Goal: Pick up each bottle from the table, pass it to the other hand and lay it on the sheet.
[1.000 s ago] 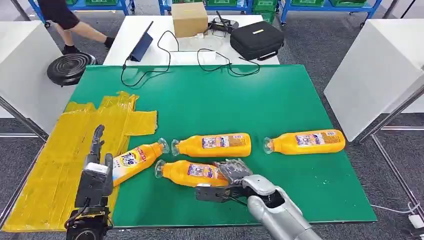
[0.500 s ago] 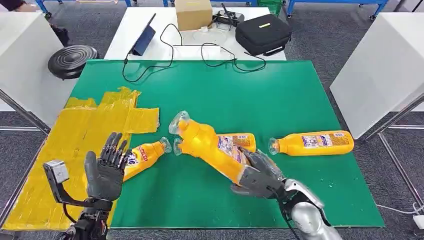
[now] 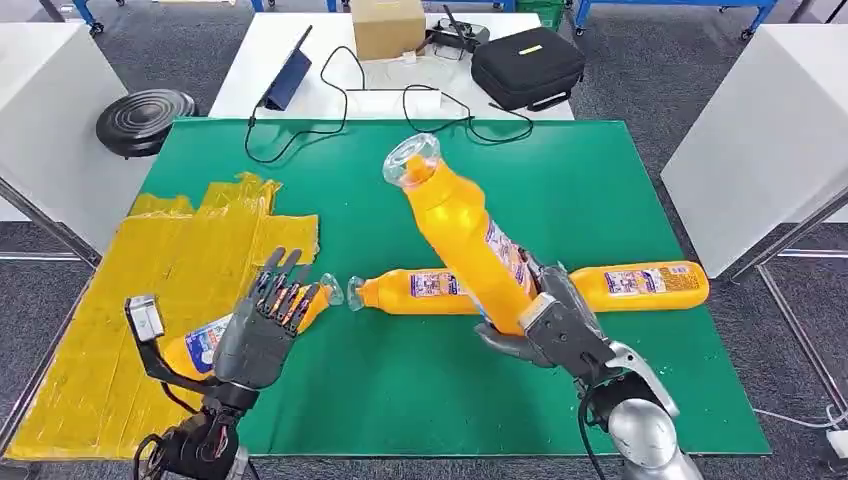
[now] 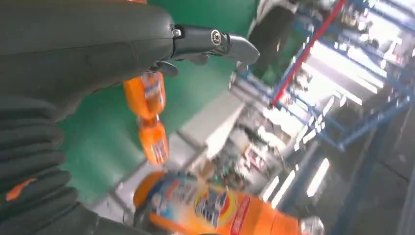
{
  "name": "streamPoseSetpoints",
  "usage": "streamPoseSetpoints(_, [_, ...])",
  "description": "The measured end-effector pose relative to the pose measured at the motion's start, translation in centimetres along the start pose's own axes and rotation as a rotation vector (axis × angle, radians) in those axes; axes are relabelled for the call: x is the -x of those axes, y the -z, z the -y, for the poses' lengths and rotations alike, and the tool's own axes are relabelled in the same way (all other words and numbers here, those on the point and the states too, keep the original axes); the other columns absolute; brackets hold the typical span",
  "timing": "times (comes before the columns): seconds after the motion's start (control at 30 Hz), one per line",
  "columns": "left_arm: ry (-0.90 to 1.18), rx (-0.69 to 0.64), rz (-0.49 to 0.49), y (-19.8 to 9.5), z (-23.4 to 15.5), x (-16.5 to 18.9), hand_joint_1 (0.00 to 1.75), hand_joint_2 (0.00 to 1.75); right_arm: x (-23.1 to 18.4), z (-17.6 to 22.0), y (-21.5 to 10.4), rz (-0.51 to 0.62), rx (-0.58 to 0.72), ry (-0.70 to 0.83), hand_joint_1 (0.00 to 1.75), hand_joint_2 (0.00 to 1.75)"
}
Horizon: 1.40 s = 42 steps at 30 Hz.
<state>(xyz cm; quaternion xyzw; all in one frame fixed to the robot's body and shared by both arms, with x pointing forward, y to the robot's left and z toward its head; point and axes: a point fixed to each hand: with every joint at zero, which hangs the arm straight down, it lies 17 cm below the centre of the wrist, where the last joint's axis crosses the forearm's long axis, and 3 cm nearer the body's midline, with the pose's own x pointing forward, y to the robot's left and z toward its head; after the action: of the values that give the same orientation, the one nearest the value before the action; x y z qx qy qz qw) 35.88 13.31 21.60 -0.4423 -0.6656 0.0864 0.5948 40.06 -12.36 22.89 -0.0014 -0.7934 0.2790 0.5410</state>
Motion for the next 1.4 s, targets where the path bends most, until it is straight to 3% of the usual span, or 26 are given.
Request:
streamPoseSetpoints(0.2, [0.004,0.088,-0.022,2.4,2.2,0.7,0.0,1.75,0.6,0.3,1.3,-0.032,0.044,0.006,1.75,1.75])
streamPoseSetpoints(0.47, [0.002,0.134,-0.037,3.8,3.8,1.4,0.0,1.75,0.8,-2.9,1.8,-0.073,-0.001,-0.014,1.75,1.75])
streamPoseSetpoints(0.9, [-0.017,0.058,-0.049,4.8,1.9,1.6,0.0,1.75,-0.4,-8.0,2.8,-0.069,-0.096,-0.167,1.75,1.75])
streamPoseSetpoints(1.4, [-0.024,0.045,-0.035,5.2,1.4,0.7,0.0,1.75,1.7,-12.1,3.6,-0.126,-0.172,-0.372,1.75,1.75])
